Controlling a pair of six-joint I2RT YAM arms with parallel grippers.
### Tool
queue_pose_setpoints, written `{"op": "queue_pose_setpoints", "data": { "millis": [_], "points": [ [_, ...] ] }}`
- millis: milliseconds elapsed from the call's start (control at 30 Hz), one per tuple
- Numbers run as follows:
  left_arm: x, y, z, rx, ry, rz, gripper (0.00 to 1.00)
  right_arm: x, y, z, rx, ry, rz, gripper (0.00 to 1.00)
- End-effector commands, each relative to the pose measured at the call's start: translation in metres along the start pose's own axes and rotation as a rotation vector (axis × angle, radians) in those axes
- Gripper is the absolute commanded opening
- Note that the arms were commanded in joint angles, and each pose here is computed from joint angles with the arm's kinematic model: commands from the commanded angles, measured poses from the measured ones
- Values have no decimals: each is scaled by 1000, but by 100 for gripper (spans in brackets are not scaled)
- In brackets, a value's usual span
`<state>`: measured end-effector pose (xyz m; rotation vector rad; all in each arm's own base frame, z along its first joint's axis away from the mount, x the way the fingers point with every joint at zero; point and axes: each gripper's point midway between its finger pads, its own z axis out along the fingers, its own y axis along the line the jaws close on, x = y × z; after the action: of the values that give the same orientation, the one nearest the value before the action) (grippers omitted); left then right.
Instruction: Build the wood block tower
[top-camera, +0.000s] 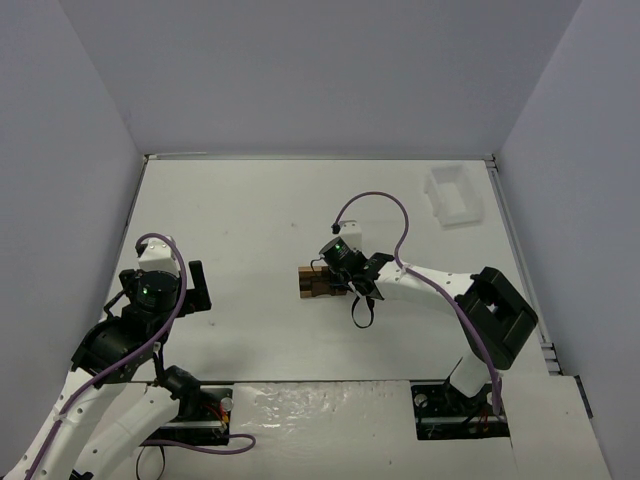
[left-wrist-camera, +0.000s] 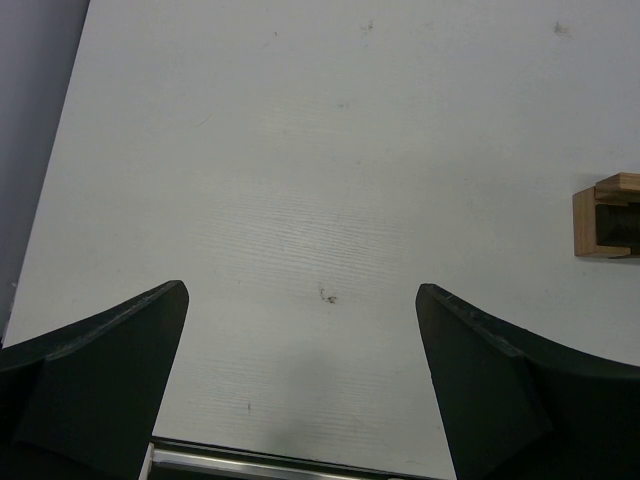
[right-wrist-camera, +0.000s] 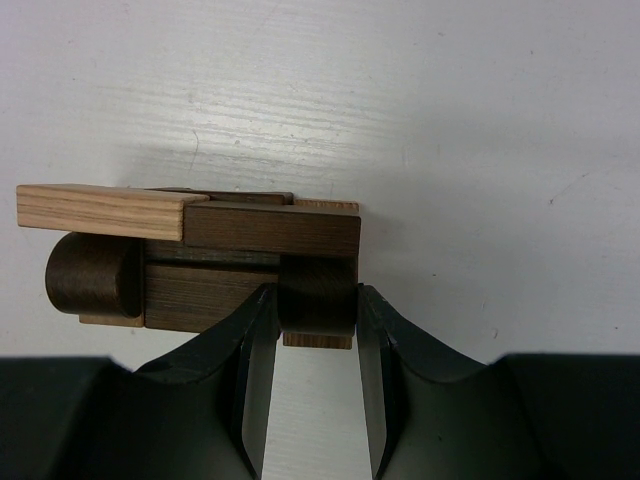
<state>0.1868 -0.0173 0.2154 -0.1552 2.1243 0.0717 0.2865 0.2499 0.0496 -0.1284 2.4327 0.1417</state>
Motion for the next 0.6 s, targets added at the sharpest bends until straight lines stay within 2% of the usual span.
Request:
{"op": "queue_pose_setpoints", "data": {
  "millis": [0, 100, 233, 567],
  "points": [
    [-11, -7, 3, 13, -30, -12, 97, -13, 0, 0, 0, -47, 25, 0],
    [-11, -7, 3, 13, -30, -12, 97, -13, 0, -1, -2, -47, 25, 2],
    [-11, -8, 3, 15, -29, -12, 97, -16, 0, -4, -8, -56, 29, 20],
    [-11, -7, 3, 15, -32, -14, 97, -33, 8, -18, -50, -98, 55, 47]
  ]
}}
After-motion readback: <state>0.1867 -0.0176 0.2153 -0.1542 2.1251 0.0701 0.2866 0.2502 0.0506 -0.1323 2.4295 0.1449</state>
